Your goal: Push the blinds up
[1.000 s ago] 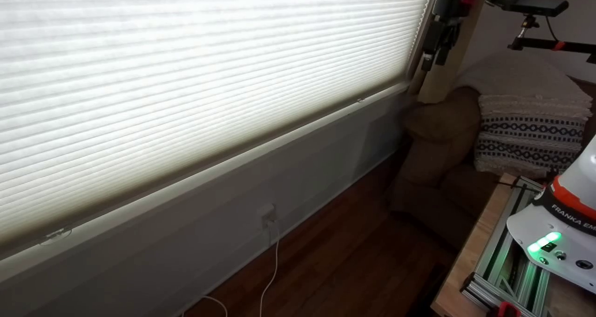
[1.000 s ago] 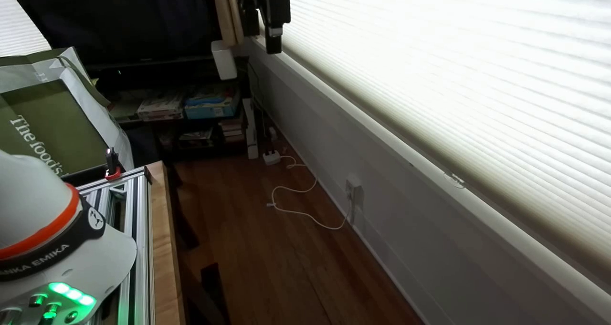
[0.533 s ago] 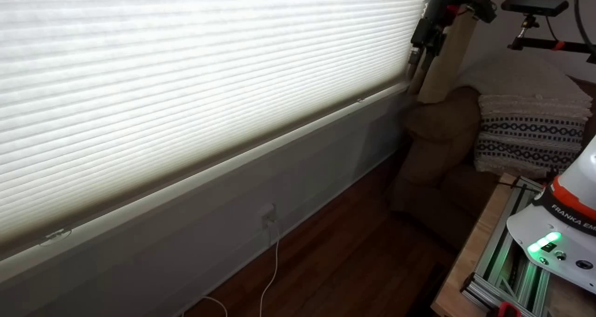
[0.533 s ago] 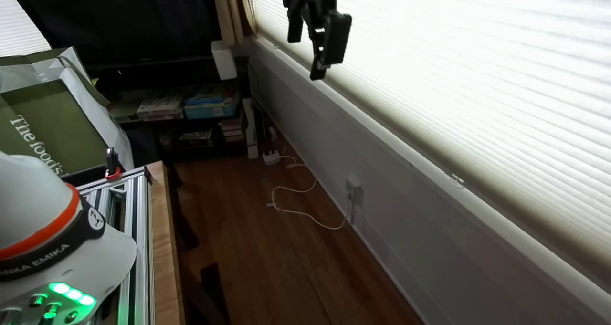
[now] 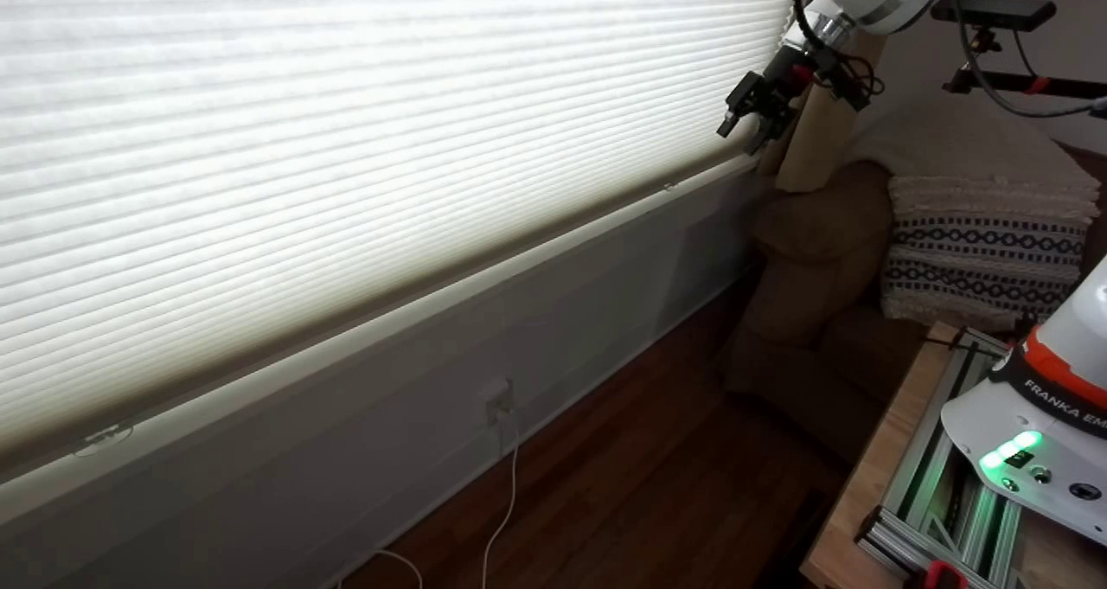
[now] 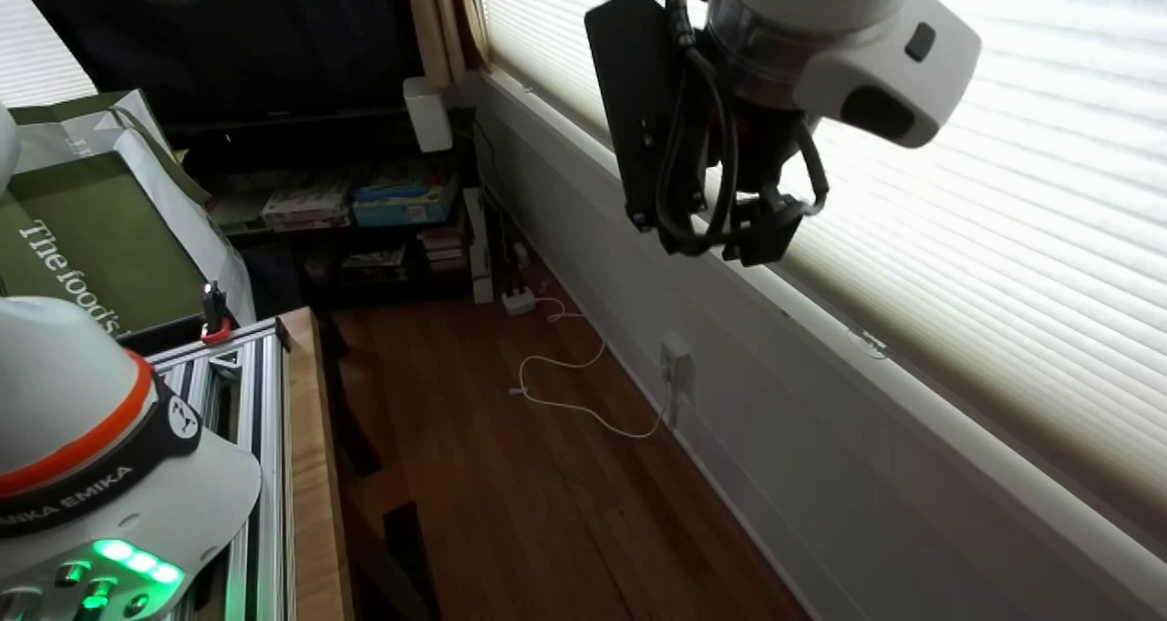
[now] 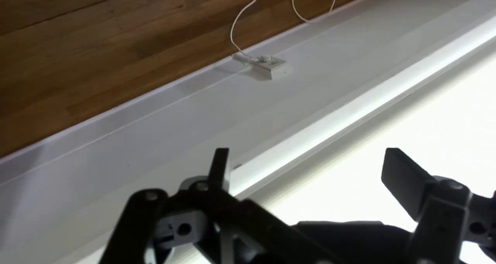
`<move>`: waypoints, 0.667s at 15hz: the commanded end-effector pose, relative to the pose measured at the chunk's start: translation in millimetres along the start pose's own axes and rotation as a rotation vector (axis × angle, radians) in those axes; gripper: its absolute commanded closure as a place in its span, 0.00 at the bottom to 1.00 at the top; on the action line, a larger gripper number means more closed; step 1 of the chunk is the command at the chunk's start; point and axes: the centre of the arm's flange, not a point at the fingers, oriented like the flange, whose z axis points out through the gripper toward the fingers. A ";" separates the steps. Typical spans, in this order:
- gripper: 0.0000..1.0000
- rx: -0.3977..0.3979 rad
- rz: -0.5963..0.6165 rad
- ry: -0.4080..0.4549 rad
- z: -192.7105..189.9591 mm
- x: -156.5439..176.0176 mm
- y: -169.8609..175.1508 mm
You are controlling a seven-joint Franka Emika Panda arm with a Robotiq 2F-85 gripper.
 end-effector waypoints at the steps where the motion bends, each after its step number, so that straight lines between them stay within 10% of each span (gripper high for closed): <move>1: 0.00 0.028 0.027 0.025 30.5 20.1 35.4; 10: 0.00 -0.014 0.038 -0.005 39.0 23.8 58.1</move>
